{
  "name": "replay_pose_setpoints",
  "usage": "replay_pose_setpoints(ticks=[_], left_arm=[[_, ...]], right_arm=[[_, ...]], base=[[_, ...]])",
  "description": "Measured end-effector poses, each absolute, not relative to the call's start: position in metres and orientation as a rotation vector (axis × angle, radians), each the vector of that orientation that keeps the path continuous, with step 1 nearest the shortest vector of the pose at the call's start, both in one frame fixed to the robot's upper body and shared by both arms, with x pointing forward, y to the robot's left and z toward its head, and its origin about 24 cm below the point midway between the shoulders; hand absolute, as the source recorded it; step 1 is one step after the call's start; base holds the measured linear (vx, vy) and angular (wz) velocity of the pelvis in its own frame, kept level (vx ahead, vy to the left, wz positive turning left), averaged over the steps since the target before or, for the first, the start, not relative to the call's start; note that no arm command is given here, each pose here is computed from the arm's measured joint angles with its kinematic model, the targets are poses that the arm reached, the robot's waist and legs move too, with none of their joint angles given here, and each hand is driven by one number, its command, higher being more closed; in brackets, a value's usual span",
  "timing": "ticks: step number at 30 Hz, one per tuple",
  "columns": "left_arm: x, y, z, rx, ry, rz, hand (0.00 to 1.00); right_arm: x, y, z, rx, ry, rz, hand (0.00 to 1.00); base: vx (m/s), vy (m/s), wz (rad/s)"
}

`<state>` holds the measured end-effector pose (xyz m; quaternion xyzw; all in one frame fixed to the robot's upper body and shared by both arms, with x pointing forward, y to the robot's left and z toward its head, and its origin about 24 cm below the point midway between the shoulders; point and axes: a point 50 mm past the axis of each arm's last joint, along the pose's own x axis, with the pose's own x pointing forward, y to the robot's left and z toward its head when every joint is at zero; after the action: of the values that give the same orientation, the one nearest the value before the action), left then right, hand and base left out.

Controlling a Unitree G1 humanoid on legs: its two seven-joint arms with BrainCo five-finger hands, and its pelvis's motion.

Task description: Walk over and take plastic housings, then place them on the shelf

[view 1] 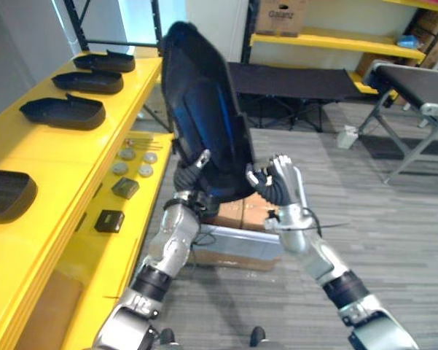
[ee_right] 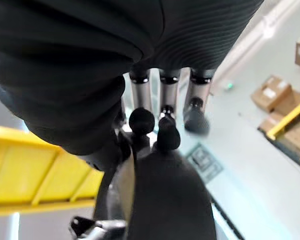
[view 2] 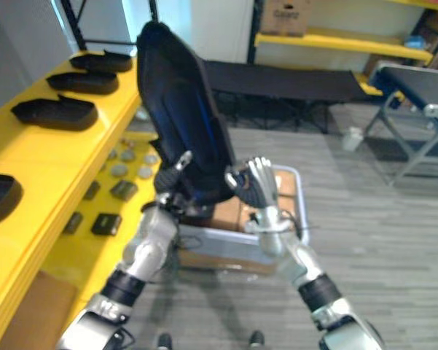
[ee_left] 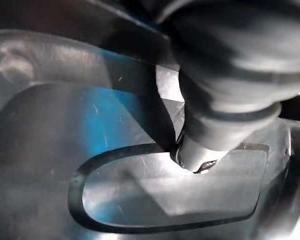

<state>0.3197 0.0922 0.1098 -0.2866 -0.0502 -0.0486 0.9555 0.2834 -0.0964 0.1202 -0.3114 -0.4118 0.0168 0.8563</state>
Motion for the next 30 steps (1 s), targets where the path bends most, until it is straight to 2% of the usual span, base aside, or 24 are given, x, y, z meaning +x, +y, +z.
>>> replay_pose_setpoints(ticks=[7,12,15,19,21,24,27,30], left_arm=[[0.313,0.097,0.099,-0.51,-0.1,-0.069,1.0],[0.31,0.106,0.105,-0.318,-0.188,0.037,1.0],[0.308,0.109,0.114,-0.189,-0.271,0.106,1.0],[0.305,0.115,0.111,-0.092,-0.301,0.218,1.0],[0.303,0.129,0.101,-0.068,-0.272,0.31,1.0],[0.297,0.157,0.09,-0.087,-0.231,0.463,1.0],[0.29,0.182,0.083,-0.097,-0.211,0.602,1.0],[0.285,0.192,0.083,-0.077,-0.242,0.665,1.0]], right_arm=[[0.275,-0.089,0.125,-0.453,-0.832,0.185,0.0],[0.28,-0.09,0.127,-0.184,-0.68,0.337,0.0],[0.271,-0.084,0.153,-0.055,-0.758,0.398,0.0],[0.258,-0.088,0.205,0.056,-0.968,0.391,0.0],[0.258,-0.109,0.23,0.087,-1.06,0.303,0.0],[0.259,-0.145,0.241,0.129,-1.086,0.153,0.0],[0.258,-0.177,0.234,0.141,-1.047,0.015,0.0],[0.253,-0.206,0.213,0.158,-0.959,-0.118,0.0]], base=[[0.0,0.0,0.0],[0.0,-0.001,-0.02],[0.0,-0.002,-0.13],[0.0,0.004,-0.04],[-0.02,0.004,-0.05],[-0.02,0.01,-0.08],[0.0,0.008,-0.1],[0.01,0.002,-0.01]])
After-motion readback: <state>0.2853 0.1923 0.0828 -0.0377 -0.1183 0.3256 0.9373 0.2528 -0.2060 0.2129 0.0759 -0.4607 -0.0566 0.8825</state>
